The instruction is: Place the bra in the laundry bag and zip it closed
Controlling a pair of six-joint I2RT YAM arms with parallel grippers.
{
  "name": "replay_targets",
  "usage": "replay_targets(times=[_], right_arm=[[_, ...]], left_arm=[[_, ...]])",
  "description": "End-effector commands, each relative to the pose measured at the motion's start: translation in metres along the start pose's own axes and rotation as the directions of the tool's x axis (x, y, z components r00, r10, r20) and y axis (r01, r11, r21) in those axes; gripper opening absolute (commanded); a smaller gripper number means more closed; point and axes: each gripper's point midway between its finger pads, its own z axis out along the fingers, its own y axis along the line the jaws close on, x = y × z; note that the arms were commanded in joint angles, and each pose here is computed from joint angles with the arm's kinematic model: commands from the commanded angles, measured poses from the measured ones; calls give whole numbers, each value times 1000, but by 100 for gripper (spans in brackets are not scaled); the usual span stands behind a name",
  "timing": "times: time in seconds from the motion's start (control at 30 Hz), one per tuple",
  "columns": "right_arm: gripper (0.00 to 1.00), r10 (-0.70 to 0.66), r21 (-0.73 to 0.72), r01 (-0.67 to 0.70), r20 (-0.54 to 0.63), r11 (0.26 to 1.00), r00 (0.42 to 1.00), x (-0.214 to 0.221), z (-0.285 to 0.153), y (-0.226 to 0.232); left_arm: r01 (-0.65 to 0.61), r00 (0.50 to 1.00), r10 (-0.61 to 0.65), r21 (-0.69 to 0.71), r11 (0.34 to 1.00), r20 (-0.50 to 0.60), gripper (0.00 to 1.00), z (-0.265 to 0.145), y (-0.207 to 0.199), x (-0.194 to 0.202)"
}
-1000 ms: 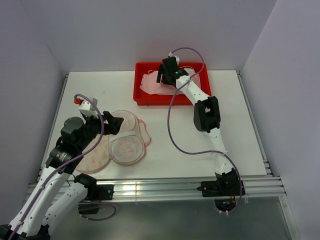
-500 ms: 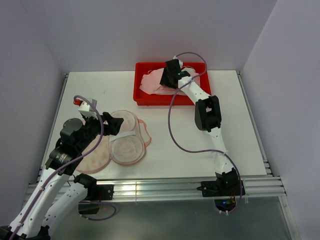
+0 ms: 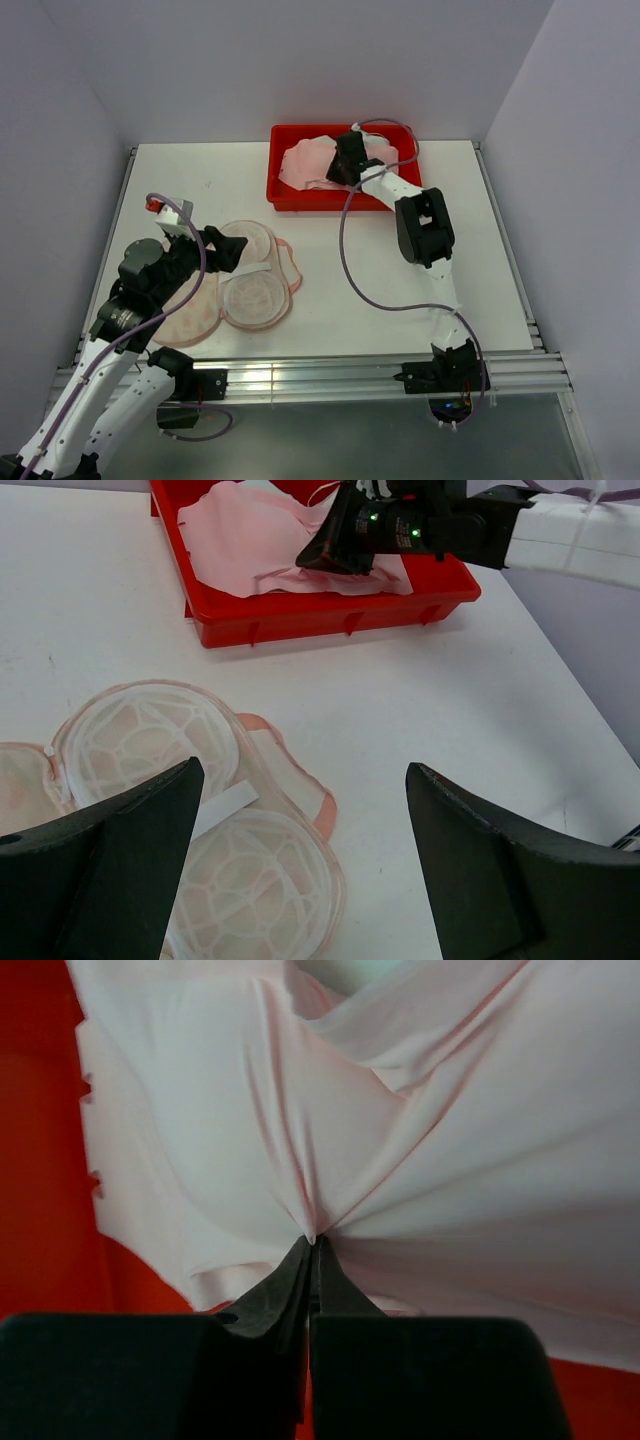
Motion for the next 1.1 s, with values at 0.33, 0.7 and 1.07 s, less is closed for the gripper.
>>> replay_targets(times=[0.33, 0.7, 1.07], right_arm=[[0, -160, -285, 263, 339, 922, 927, -114, -137, 87], [0, -255, -503, 387, 313, 773, 915, -101, -242, 99], [0, -241, -715, 394, 311, 577, 919, -41, -348, 103]], left_arm=[[2, 1000, -3, 59, 998, 29, 90, 10, -13, -17], [99, 992, -111, 182, 978, 55, 93, 23, -47, -52], [183, 970, -235, 436, 881, 69, 98, 17, -111, -117]])
